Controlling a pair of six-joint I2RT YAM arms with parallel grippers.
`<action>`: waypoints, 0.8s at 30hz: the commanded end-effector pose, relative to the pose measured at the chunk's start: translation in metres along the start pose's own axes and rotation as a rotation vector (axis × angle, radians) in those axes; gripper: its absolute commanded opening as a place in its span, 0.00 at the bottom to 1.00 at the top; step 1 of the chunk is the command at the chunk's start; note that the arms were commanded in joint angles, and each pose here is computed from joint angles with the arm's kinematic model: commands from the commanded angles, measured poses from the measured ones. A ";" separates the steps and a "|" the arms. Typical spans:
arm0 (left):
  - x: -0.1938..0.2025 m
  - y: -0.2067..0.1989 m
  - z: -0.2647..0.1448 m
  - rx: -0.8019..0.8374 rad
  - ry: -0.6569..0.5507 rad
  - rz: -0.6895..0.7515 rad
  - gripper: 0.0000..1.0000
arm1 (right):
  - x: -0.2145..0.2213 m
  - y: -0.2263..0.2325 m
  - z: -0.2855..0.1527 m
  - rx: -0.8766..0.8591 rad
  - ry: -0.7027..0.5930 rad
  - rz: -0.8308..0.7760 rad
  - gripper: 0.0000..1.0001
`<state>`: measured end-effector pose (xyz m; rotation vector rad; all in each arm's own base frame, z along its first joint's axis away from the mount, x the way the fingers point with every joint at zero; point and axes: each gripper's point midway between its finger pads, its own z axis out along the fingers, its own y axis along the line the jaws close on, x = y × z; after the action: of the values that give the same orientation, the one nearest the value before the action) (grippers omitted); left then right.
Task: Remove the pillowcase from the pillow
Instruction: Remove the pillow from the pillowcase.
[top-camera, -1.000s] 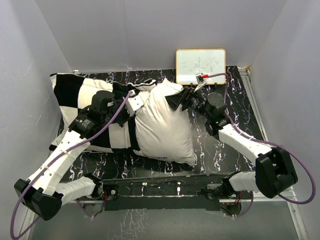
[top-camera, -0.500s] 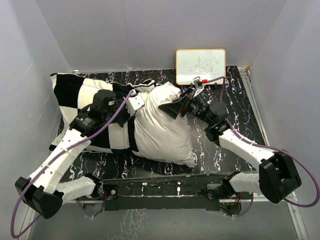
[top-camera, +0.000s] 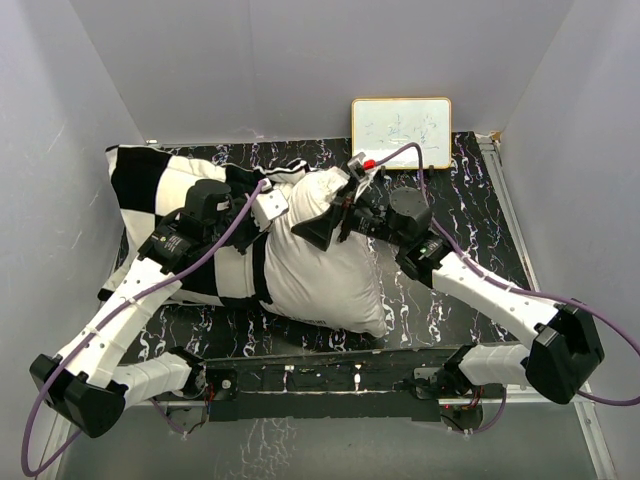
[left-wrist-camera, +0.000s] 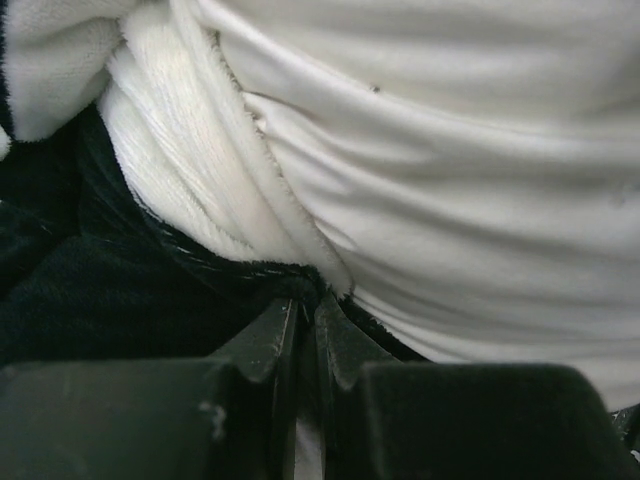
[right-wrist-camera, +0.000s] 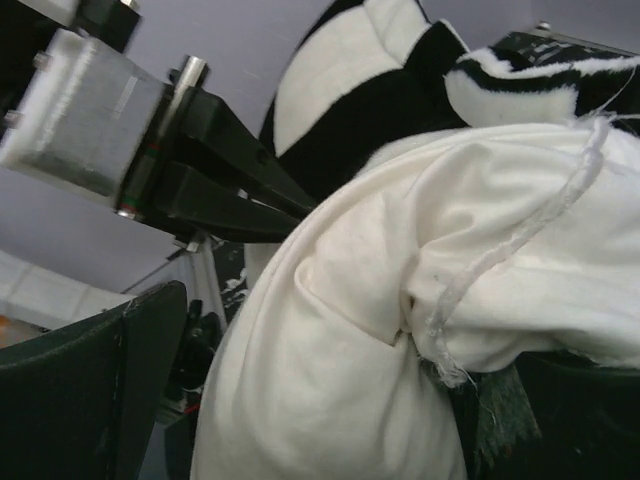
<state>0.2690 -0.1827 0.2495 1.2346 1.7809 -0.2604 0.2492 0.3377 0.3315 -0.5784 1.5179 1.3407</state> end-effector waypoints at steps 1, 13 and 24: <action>-0.004 -0.037 0.003 0.169 -0.025 -0.045 0.00 | 0.048 -0.036 0.004 0.198 0.176 -0.092 0.98; -0.054 -0.005 -0.035 0.028 -0.124 -0.079 0.31 | -0.032 -0.027 0.006 0.263 -0.071 -0.592 0.08; -0.099 0.038 -0.027 -0.099 -0.193 -0.161 0.64 | -0.056 0.020 0.007 0.156 -0.160 -0.754 0.08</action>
<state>0.2789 -0.2045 0.3554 0.9949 1.6749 -0.3654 0.2780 0.3328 0.3004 -0.8432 1.4294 0.6530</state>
